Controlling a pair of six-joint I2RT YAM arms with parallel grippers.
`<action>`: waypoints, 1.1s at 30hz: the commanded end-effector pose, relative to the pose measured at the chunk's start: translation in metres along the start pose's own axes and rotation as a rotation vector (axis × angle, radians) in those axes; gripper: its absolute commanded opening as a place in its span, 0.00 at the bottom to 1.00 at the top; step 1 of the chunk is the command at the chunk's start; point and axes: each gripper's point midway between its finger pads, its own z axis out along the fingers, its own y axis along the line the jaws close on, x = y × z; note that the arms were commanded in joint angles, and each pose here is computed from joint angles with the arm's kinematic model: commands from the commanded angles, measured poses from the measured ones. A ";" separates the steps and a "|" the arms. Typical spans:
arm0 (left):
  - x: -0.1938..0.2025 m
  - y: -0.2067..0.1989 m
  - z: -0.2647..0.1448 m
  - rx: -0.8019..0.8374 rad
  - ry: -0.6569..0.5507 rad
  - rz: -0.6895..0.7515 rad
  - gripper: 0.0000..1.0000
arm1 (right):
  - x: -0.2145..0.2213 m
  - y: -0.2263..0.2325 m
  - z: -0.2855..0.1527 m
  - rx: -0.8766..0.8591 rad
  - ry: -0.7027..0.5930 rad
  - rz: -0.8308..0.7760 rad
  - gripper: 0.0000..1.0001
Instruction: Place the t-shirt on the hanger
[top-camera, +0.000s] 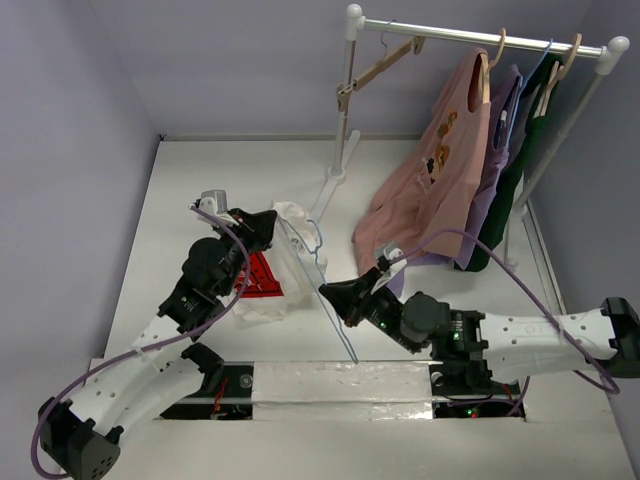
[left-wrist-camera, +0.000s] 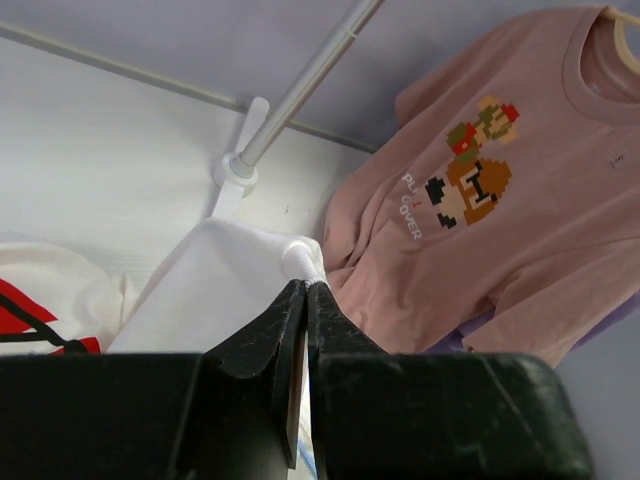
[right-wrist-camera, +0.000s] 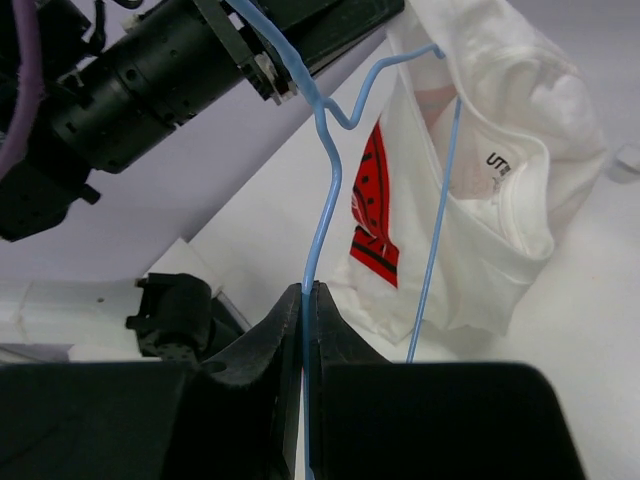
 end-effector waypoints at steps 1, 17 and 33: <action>-0.028 -0.006 -0.006 -0.002 -0.094 -0.047 0.00 | -0.041 0.011 0.007 0.067 -0.183 0.010 0.00; -0.067 -0.023 -0.022 0.023 -0.167 -0.111 0.00 | -0.043 -0.004 0.004 0.287 -0.321 0.016 0.00; -0.041 -0.043 -0.033 0.147 -0.061 -0.143 0.00 | -0.037 -0.009 0.081 0.394 -0.354 -0.140 0.00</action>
